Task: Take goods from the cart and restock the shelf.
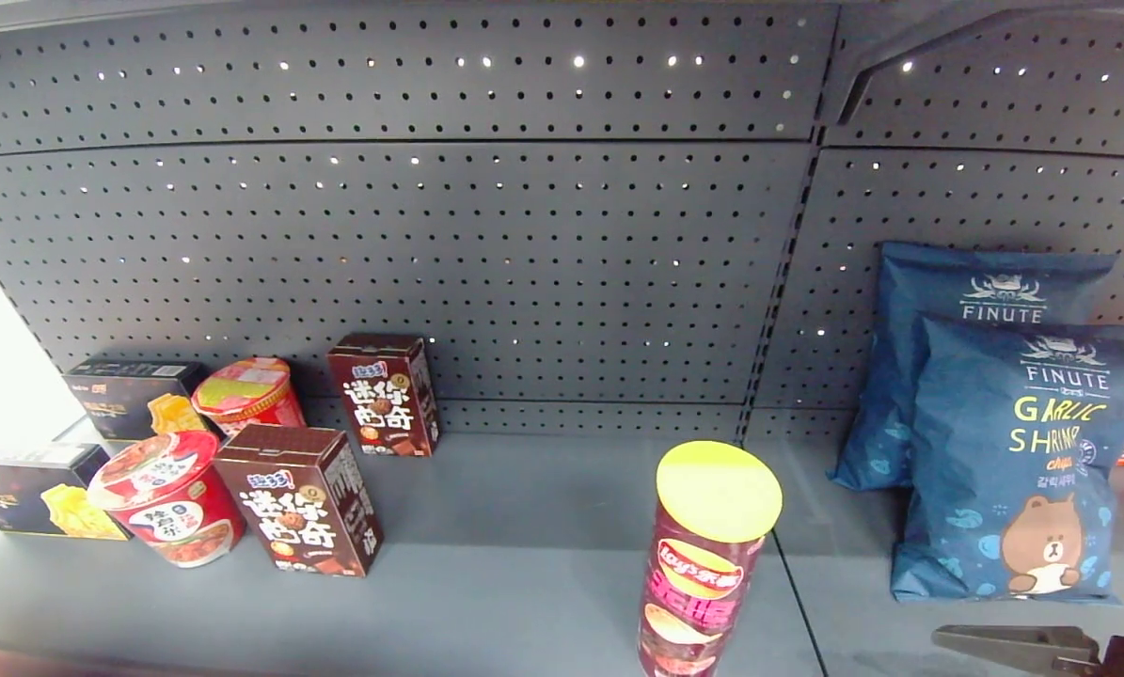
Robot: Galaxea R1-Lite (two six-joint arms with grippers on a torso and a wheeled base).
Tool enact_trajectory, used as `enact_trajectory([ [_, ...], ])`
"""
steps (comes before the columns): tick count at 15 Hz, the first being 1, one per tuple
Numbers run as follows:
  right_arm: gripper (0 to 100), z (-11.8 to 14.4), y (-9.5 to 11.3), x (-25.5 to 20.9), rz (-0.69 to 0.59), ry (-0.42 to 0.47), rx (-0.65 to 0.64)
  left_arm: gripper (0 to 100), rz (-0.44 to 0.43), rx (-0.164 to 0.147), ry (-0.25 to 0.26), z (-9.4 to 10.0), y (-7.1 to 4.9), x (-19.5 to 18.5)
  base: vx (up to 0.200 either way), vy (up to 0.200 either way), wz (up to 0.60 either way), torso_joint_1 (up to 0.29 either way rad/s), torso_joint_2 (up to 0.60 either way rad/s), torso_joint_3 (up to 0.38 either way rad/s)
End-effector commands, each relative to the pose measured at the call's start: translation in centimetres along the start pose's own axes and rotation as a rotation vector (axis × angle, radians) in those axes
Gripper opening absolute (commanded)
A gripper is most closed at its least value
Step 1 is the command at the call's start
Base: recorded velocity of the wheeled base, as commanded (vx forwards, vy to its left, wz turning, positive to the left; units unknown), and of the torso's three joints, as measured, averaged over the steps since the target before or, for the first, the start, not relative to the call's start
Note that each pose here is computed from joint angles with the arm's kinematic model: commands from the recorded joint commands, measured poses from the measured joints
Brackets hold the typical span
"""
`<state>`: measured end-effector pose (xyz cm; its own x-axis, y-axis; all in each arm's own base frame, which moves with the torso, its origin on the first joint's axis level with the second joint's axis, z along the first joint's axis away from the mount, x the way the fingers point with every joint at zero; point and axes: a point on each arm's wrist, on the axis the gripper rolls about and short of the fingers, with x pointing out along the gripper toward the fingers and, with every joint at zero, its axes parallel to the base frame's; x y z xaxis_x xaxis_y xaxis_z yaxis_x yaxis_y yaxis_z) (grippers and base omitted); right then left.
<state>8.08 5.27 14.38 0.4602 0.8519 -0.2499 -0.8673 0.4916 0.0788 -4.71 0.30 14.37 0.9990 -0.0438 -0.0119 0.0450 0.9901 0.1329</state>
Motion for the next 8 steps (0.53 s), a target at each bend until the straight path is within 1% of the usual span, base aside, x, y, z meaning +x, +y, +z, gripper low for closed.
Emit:
enact_trajectory([
  [1, 100, 1.3, -0.6, 1.1, 0.019, 0.006, -0.022, 0, 0.001, 0.000, -0.015, 0.0, 0.0, -0.2, 0.000, 0.000, 0.00, 0.000, 0.00, 0.000],
  [3, 100, 1.8, -1.4, 2.3, 0.020, 0.037, -0.022, 0, -0.002, 0.002, -0.014, 0.0, 0.0, -0.2, 0.000, 0.000, 0.00, 0.000, 0.00, 0.000],
  [4, 100, 1.8, -1.4, 2.3, 0.020, 0.037, -0.022, 0, -0.002, 0.002, -0.014, 0.0, 0.0, -0.2, 0.000, 0.000, 0.00, 0.000, 0.00, 0.000],
  [5, 100, 2.2, -2.6, 4.0, 0.017, 0.074, -0.060, 0, -0.005, 0.002, -0.011, -0.1, 0.0, -0.2, 0.000, 0.000, 0.00, 0.000, 0.00, 0.000],
  [6, 100, 2.0, -3.1, 4.8, 0.024, 0.093, -0.066, 0, -0.007, 0.002, -0.008, -0.1, 0.0, -0.1, 0.000, 0.000, 0.00, 0.000, 0.00, 0.000],
  [8, 100, 1.8, -3.7, 6.1, 0.034, 0.099, -0.071, 0, -0.006, 0.000, -0.007, -0.2, 0.0, -0.1, 0.000, 0.000, 0.00, 0.000, 0.00, 0.000],
])
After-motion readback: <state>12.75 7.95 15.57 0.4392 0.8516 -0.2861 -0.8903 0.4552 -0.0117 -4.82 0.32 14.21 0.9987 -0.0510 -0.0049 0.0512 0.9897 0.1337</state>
